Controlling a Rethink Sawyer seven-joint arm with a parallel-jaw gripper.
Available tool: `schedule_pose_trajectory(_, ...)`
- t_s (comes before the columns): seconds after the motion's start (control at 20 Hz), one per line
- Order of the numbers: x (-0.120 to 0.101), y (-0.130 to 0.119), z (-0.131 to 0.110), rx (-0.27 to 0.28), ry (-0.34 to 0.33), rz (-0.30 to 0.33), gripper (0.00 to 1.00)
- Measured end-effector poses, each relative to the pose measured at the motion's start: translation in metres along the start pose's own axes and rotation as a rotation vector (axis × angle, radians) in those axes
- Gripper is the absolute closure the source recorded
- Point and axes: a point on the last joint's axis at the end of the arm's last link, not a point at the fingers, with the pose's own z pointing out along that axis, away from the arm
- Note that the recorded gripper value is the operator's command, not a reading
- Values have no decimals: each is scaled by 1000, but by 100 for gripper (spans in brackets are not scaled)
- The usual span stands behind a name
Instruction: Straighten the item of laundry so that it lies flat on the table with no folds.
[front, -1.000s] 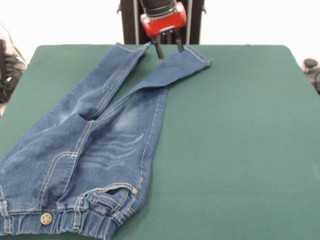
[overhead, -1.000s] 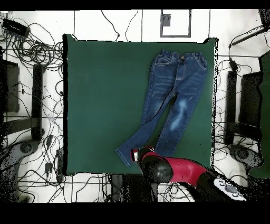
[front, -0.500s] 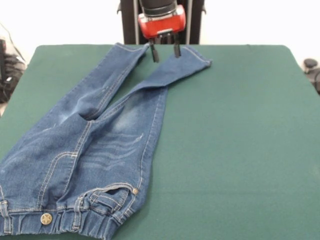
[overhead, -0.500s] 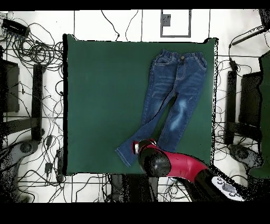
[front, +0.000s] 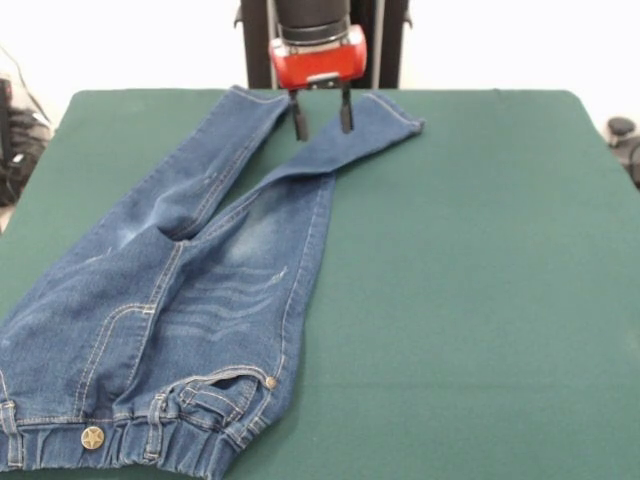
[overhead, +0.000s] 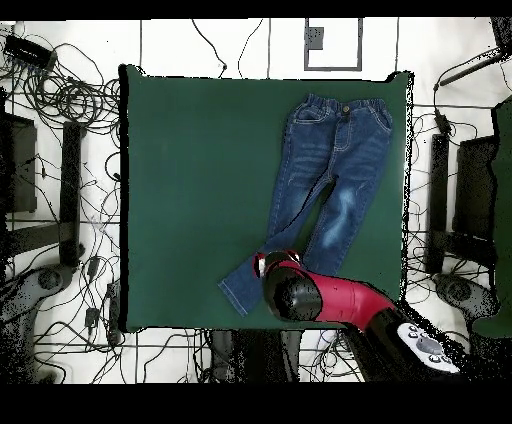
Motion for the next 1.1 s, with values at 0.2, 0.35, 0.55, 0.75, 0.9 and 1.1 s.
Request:
schedule_pose_trajectory(0.2,-14,-7,1,16,-30,-3,0)
schedule_pose_trajectory(0.35,-23,-13,1,29,-53,-2,0)
schedule_pose_trajectory(0.55,-33,-22,0,42,-77,4,0)
schedule_pose_trajectory(0.75,-41,-37,-1,56,-98,21,0)
schedule_pose_trajectory(0.9,-47,-46,2,64,-114,31,0)
schedule_pose_trajectory(1.1,-55,-51,12,66,-136,37,0)
